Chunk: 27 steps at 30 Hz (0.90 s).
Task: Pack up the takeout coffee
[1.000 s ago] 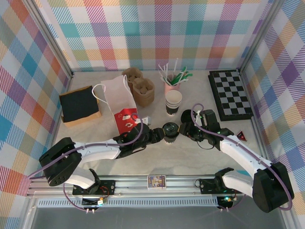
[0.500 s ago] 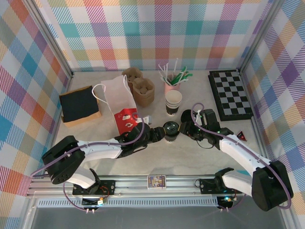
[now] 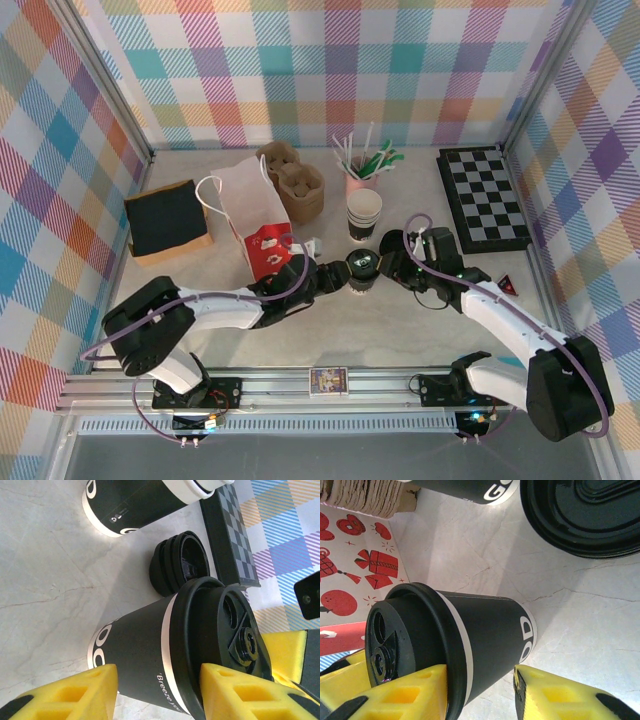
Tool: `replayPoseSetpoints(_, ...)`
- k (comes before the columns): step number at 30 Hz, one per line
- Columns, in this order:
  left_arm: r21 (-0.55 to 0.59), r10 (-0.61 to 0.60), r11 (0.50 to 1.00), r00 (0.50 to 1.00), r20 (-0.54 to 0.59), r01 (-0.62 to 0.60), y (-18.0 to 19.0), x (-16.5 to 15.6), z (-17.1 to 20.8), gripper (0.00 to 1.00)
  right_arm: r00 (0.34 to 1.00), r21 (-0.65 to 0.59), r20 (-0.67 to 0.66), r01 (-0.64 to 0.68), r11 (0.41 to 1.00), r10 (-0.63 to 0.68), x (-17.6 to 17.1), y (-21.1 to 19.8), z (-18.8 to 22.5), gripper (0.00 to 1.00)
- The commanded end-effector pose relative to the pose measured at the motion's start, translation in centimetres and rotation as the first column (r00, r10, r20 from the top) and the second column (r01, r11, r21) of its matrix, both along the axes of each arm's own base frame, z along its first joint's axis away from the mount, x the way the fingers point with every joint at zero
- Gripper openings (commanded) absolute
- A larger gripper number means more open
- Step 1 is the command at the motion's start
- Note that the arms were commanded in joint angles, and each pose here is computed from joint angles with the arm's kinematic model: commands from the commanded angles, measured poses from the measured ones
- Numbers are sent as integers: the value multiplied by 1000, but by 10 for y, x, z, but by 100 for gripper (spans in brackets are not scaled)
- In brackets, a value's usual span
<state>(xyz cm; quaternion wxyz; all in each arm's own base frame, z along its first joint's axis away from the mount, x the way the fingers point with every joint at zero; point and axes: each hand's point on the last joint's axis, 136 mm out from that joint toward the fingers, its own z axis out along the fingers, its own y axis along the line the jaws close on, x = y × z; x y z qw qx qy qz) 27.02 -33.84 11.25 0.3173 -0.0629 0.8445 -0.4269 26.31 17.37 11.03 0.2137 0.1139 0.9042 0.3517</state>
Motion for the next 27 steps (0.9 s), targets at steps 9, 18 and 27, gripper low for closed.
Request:
replayPoseSetpoints(9, 68, -87, 993, 990, -112, 95, -13, -14, -39, 47, 996, -77, -85, 18, 997, -25, -13, -19, -17, 40)
replayPoseSetpoints(18, 49, -102, 993, 990, -102, 107, -22, -15, -33, 48, 997, -86, -69, 23, 996, -29, -2, -24, -7, 42)
replayPoseSetpoints(27, 68, -88, 993, 994, -64, 92, -14, -14, -10, 64, 999, -96, -36, 28, 995, -31, 2, -28, 14, 53)
